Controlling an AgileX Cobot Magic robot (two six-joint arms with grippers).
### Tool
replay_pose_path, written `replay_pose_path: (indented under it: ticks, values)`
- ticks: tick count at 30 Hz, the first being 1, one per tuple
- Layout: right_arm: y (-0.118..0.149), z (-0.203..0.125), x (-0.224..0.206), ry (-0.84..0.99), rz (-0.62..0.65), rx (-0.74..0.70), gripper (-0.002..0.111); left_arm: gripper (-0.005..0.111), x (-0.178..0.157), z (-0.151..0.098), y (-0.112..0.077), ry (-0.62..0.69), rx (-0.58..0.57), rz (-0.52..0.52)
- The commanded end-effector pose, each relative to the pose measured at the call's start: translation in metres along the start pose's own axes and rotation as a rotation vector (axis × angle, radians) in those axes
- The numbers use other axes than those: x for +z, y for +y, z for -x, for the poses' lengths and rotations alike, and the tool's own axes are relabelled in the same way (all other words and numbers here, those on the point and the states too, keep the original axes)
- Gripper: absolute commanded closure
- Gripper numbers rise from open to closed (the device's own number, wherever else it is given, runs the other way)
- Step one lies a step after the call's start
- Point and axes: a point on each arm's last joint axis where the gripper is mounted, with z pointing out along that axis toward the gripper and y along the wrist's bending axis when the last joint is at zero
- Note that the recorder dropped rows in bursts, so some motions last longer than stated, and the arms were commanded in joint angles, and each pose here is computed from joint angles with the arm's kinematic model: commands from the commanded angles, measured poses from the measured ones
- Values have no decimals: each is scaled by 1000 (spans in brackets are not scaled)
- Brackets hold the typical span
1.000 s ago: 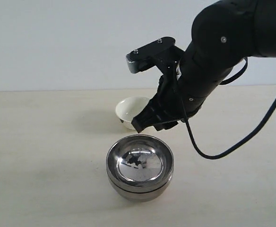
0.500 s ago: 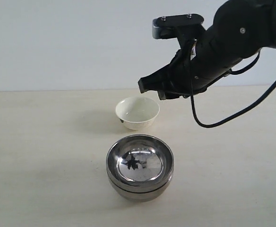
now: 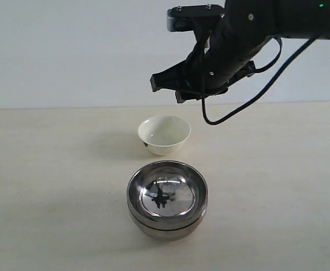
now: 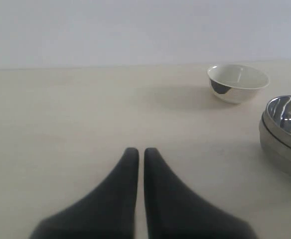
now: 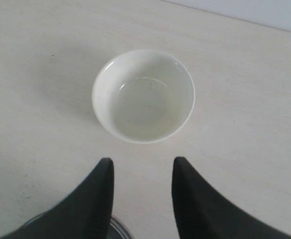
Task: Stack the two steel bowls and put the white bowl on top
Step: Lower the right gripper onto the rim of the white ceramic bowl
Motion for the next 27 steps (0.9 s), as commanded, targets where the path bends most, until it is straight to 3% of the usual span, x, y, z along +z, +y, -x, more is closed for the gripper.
replay_pose_path:
  ticks: [1,7,13,27]
  values:
    - [-2,10,16,-2,-15,0,74,103,0,-1,0,0,-6,3]
    - [-12,28,62,25,-45,13,74,103,0,-1,0,0,-6,3]
    - [-36,25,112,83,-88,40,74,103,0,-1,0,0,-6,3]
    - [-36,10,164,113,-75,34,74,103,0,-1,0,0,-6,3]
